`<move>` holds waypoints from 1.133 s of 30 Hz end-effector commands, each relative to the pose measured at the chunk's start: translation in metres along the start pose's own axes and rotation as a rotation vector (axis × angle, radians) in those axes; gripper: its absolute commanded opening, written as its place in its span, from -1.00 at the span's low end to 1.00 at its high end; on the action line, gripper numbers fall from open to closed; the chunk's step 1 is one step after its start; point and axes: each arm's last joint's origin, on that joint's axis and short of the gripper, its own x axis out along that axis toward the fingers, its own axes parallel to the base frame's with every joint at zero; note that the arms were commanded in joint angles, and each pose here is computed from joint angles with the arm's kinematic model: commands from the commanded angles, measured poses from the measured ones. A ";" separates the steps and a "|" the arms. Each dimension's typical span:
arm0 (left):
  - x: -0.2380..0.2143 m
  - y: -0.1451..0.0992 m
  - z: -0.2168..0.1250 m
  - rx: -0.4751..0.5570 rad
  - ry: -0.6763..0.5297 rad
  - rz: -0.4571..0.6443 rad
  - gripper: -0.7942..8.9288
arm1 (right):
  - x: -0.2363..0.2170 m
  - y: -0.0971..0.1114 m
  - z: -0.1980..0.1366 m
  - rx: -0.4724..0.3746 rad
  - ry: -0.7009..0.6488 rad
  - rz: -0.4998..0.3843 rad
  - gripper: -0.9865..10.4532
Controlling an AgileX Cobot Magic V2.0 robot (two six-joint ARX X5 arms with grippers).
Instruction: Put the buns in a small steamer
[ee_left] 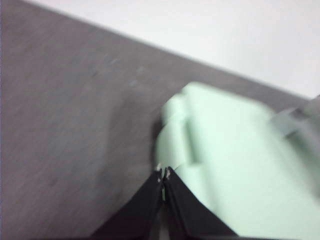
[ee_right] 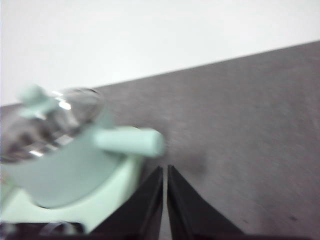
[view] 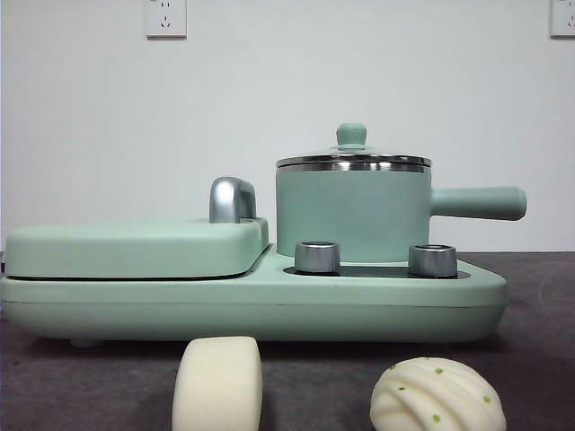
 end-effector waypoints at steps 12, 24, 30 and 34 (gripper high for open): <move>0.013 -0.058 0.100 0.060 0.222 -0.358 -0.82 | -0.019 0.045 0.098 -0.003 0.134 0.284 -0.81; 0.027 -0.100 0.153 0.238 0.352 -0.579 -0.82 | -0.016 0.060 0.131 -0.127 0.289 0.456 -0.81; 0.025 -0.105 0.158 0.250 0.328 -0.603 -0.73 | -0.016 0.060 0.131 -0.126 0.290 0.453 -0.80; 0.026 -0.104 0.157 0.248 0.336 -0.601 -0.21 | -0.016 0.060 0.131 -0.125 0.290 0.453 -0.46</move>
